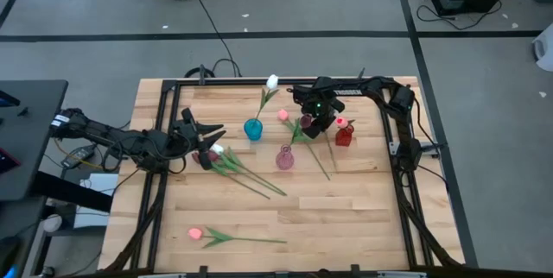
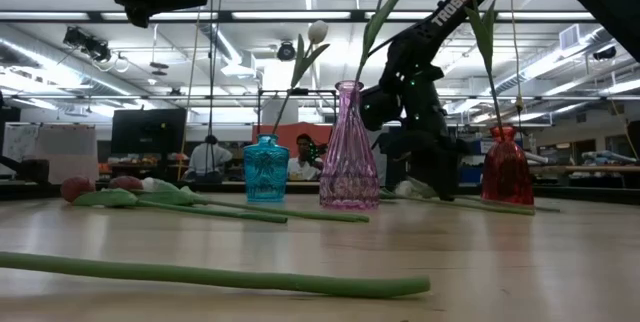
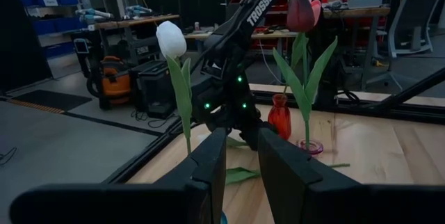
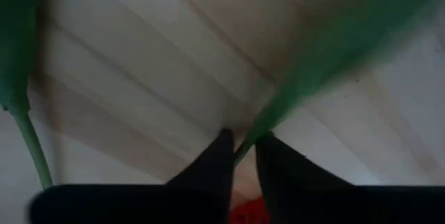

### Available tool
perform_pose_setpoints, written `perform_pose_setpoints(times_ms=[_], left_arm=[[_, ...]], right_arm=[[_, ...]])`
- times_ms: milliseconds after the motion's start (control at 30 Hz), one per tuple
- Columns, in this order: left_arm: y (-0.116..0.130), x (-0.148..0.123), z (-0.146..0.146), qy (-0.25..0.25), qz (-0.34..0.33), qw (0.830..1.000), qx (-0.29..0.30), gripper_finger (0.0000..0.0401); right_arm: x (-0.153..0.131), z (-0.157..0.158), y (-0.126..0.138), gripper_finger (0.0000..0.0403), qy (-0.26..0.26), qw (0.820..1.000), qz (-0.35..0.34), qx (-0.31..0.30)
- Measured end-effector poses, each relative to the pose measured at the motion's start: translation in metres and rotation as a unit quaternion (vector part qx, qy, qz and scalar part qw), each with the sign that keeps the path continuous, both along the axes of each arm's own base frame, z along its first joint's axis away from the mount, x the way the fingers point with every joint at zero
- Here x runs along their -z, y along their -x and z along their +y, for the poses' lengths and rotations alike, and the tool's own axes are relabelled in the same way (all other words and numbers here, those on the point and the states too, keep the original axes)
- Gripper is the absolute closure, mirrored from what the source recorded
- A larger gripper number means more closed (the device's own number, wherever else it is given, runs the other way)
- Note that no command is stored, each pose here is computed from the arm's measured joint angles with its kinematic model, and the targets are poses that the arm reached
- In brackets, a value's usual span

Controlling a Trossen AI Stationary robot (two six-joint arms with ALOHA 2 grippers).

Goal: Sort flowers into vase by color
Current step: Put the right white tulip into the blue vase

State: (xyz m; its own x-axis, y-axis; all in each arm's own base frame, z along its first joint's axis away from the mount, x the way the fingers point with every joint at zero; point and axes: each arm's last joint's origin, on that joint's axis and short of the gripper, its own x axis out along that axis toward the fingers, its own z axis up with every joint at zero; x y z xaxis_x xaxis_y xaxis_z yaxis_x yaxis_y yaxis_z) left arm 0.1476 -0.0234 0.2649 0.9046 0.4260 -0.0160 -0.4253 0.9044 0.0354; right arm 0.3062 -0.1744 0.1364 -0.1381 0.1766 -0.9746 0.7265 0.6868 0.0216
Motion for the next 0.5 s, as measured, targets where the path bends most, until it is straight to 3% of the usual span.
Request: perform_pose_setpoints(times_ms=[133,300,500], left_arm=[[0.000,0.000,0.000,-0.001,0.003,1.000,0.000,0.0309],[0.000,0.001,0.000,-0.002,0.006,1.000,0.000,0.0309],[0.000,0.001,0.000,-0.002,0.006,1.000,0.000,0.0309]], right_arm=[[-0.009,-0.002,0.001,0.0390,0.008,0.999,-0.021,-0.024],[-0.045,-0.005,0.000,0.0379,0.044,0.992,-0.091,-0.071],[-0.095,-0.005,-0.009,0.0390,0.079,0.952,-0.280,-0.097]])
